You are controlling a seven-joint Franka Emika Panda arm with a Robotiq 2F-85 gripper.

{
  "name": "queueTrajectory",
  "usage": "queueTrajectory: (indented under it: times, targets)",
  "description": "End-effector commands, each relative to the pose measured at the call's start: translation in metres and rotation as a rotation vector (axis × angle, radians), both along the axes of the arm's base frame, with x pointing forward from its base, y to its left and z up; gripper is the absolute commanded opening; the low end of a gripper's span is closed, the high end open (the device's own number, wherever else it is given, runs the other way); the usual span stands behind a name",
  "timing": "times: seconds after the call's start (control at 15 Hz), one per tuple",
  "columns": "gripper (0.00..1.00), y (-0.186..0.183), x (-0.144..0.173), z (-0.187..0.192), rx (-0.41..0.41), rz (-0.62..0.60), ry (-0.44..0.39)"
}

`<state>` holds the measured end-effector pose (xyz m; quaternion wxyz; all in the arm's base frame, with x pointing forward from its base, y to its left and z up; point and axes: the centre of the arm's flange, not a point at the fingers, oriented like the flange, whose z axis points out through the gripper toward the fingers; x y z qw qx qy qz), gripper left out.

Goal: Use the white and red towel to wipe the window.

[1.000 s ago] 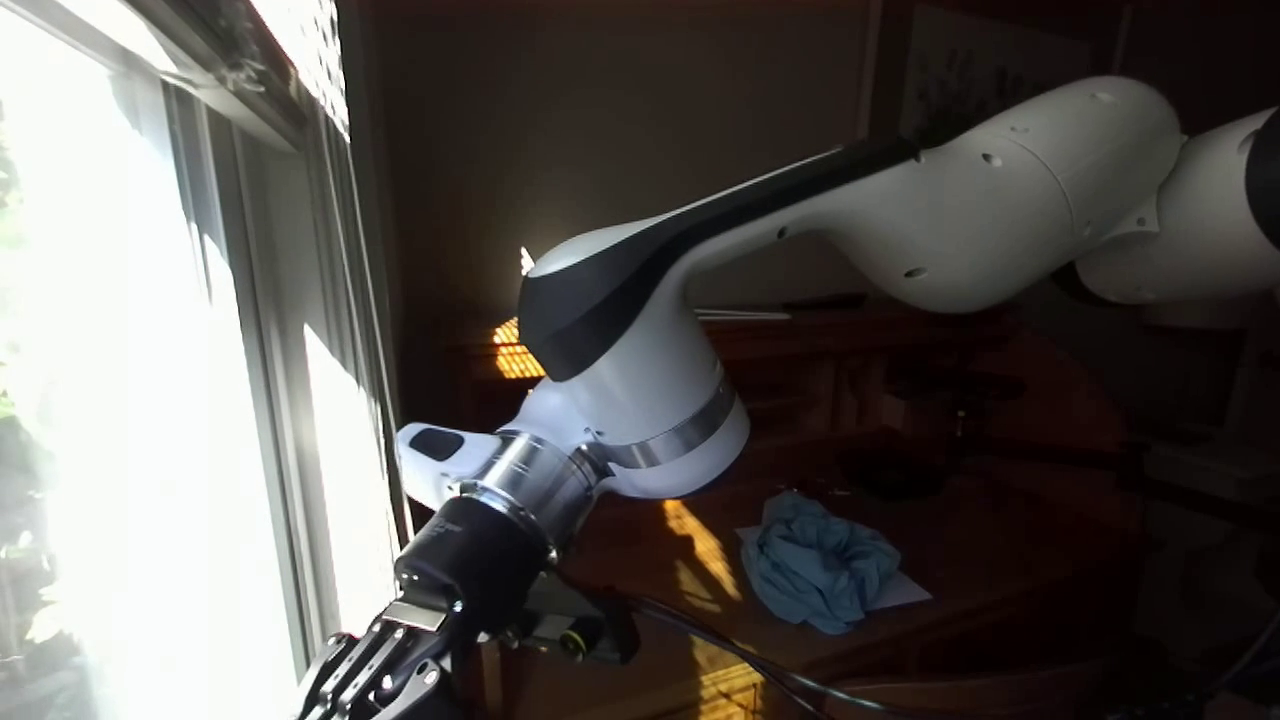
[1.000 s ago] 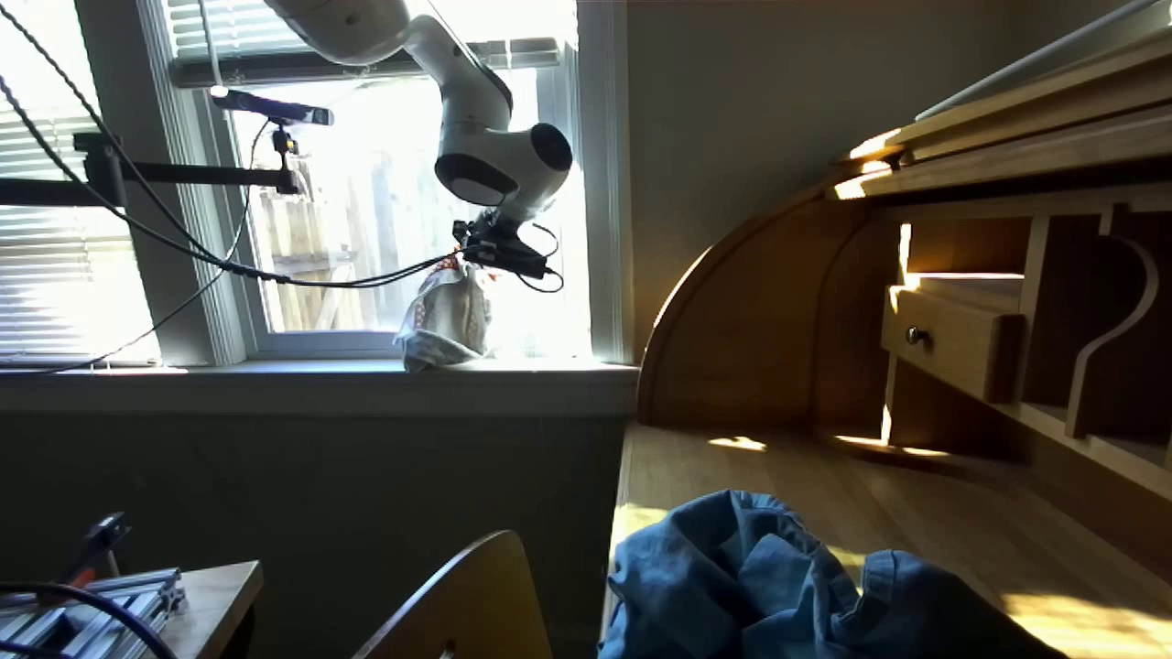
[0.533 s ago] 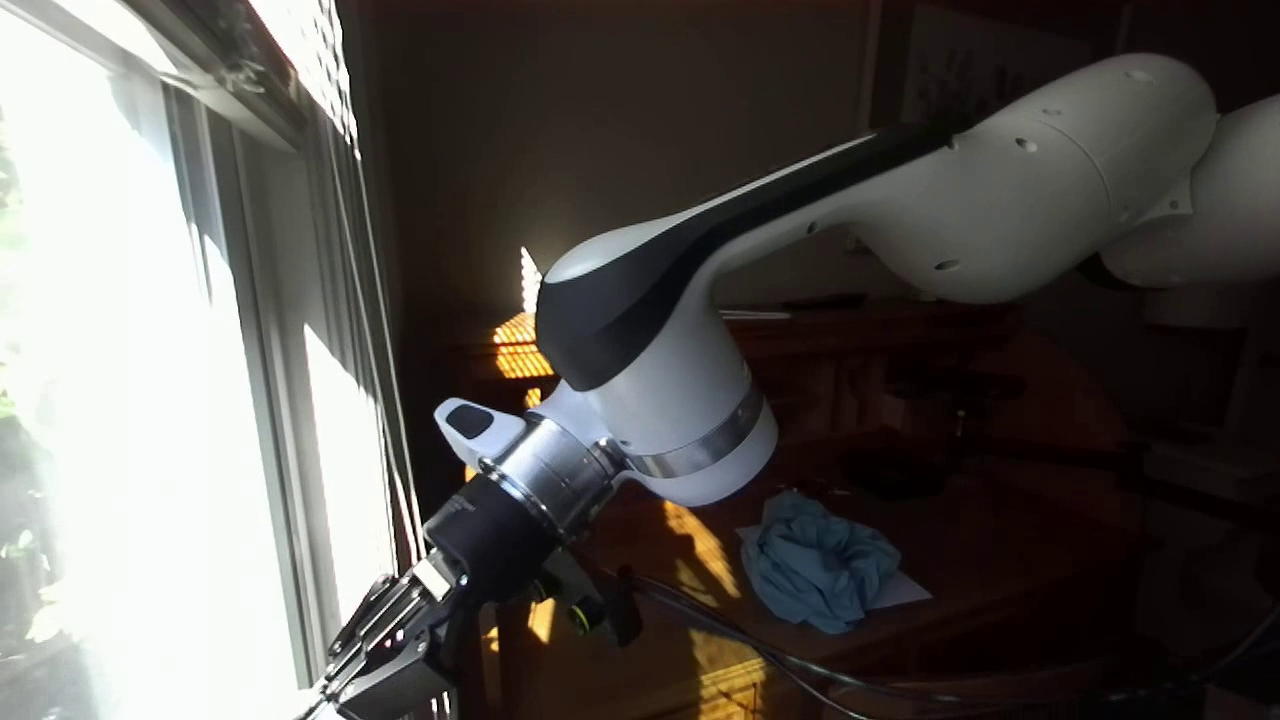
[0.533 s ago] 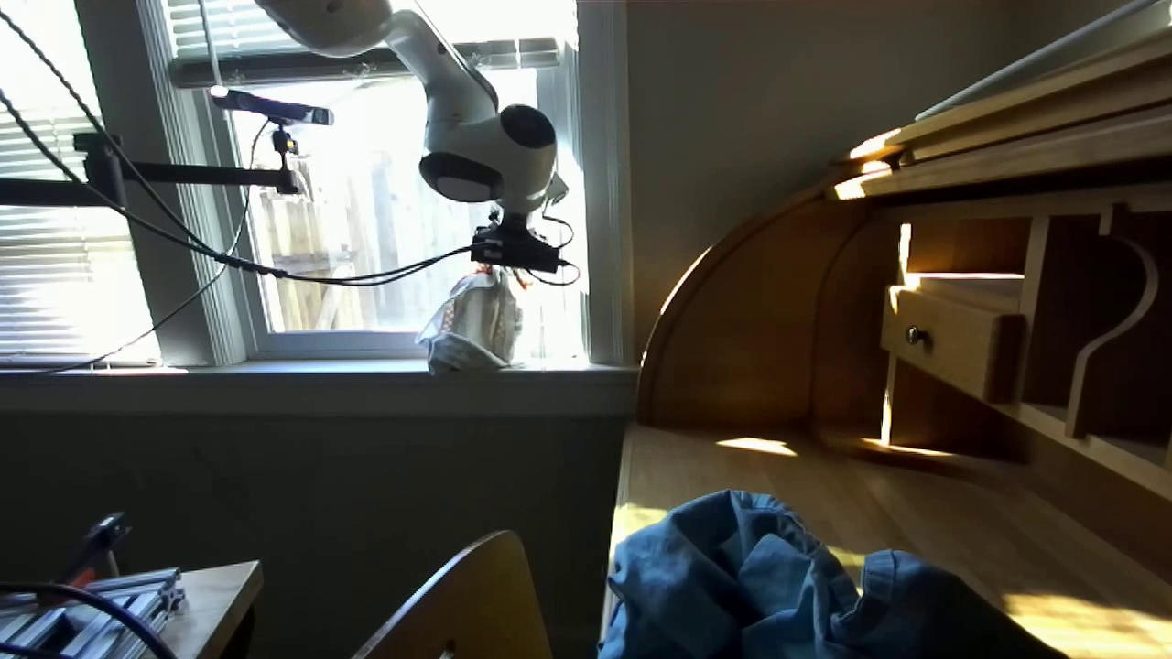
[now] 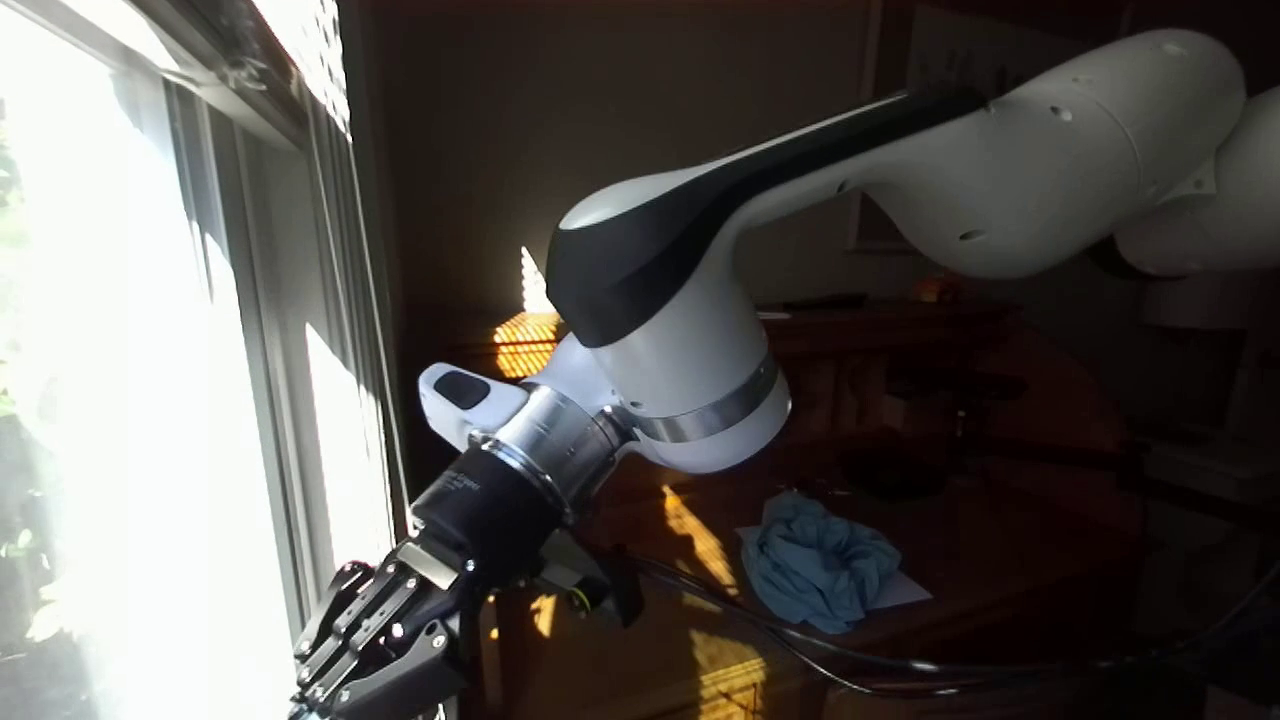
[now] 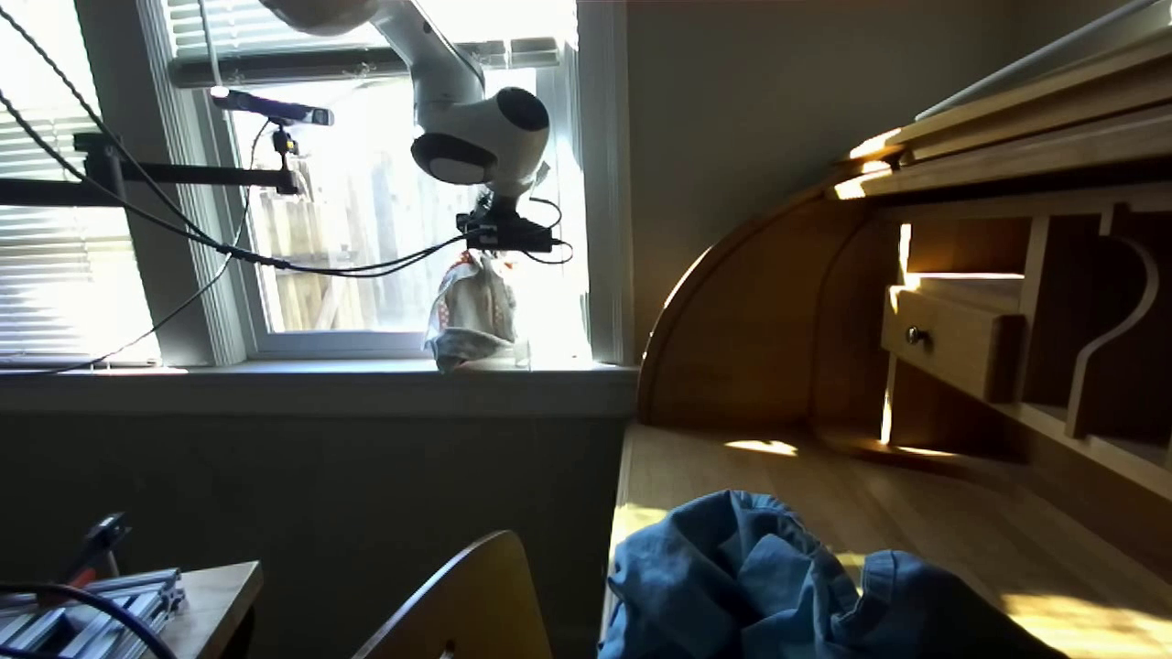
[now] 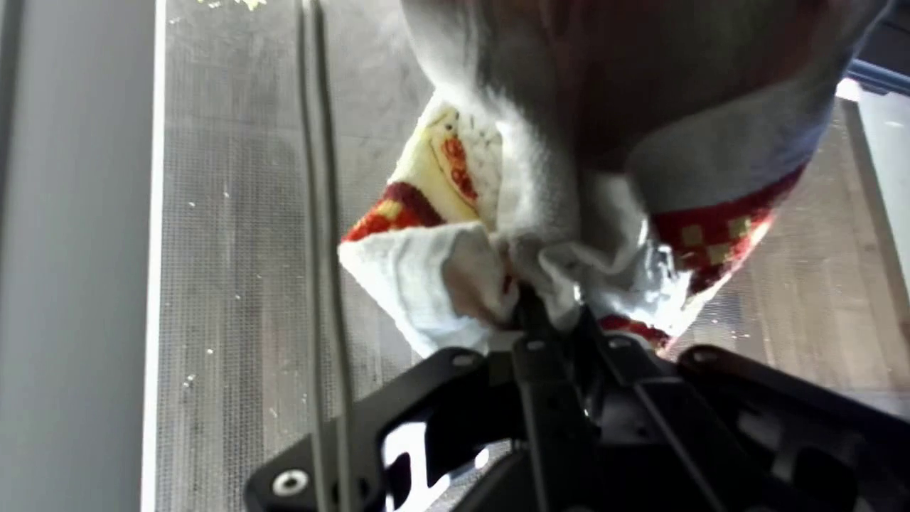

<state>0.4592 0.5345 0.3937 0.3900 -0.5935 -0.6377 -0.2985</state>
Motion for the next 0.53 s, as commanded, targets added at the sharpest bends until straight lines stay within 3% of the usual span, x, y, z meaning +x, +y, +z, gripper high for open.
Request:
queueTrajectory:
  times: [0.0,0.13,0.27,0.47]
  targets:
    - [0.02,-0.008,-0.035,0.048,0.088,0.18,0.038]
    - [0.02,-0.014,-0.053,0.069,0.147,0.277,0.077]
    - [0.03,-0.022,-0.067,0.085,0.188,0.359,0.174]
    - [0.02,-0.041,-0.073,0.099,0.149,0.318,0.25]
